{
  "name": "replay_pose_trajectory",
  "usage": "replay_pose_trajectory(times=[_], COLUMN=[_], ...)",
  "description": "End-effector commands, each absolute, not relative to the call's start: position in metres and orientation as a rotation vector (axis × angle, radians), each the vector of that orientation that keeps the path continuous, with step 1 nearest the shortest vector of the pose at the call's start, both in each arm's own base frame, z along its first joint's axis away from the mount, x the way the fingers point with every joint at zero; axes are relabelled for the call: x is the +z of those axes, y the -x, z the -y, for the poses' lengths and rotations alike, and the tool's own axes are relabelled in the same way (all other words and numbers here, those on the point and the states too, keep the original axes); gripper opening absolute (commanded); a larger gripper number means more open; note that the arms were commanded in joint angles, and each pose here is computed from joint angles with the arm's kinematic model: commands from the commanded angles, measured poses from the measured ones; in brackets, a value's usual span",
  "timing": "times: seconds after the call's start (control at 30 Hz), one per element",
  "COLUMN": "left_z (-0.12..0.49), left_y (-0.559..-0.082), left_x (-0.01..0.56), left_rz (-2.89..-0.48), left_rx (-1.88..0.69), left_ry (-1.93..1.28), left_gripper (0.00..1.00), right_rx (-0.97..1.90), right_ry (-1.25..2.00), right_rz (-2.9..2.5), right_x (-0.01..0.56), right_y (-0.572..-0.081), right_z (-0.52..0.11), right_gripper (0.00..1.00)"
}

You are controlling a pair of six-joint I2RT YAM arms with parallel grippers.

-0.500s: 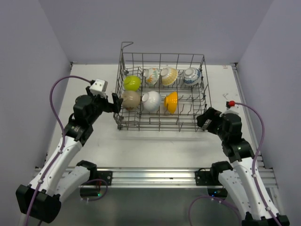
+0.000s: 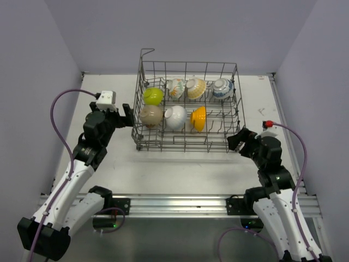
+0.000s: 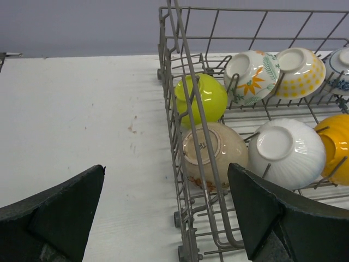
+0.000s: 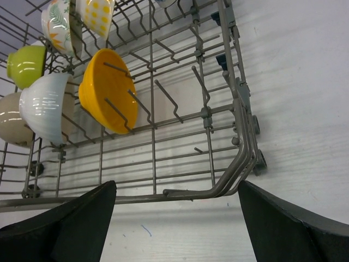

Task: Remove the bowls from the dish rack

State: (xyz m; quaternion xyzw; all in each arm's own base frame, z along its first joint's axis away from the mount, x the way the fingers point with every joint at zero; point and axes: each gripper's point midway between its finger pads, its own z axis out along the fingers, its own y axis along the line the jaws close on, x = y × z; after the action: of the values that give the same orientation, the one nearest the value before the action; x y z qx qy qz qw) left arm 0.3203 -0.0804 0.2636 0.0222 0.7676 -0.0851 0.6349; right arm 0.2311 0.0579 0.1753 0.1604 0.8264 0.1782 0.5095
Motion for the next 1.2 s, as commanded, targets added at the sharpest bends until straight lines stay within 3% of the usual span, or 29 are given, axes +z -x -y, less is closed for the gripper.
replay_pose_trajectory(times=[0.0,0.17,0.3,0.77,1.07,1.17], left_z=[0.069,0.074,0.081,0.102,0.116,0.121], left_y=[-0.324,-0.323,-0.321,-0.322,-0.322,-0.322], left_x=[0.28,0.281,0.283,0.27,0.264,0.262], left_rz=[-1.713,-1.717,-1.72,-1.769,-1.785,-1.788], left_rx=[-0.16,-0.202,-0.252,-0.324,-0.39,-0.416], left_ry=[0.048,0.061,0.048,-0.073,-0.115,-0.136], left_gripper=[1.0,1.0,1.0,1.0,1.0,1.0], right_rx=[0.483,0.545,0.704,0.602,0.456,0.508], right_ry=[-0.299,-0.294,-0.27,-0.241,-0.348,-0.299], right_rz=[-1.942,-1.882,-1.747,-1.747,-1.792,-1.844], right_x=[0.194,0.209,0.256,0.34,0.335,0.331], right_y=[-0.235,-0.237,-0.247,-0.277,-0.26,-0.272], right_z=[-0.069,-0.075,-0.094,-0.088,-0.06,-0.074], right_gripper=[0.99,0.99,0.99,0.99,0.98,0.92])
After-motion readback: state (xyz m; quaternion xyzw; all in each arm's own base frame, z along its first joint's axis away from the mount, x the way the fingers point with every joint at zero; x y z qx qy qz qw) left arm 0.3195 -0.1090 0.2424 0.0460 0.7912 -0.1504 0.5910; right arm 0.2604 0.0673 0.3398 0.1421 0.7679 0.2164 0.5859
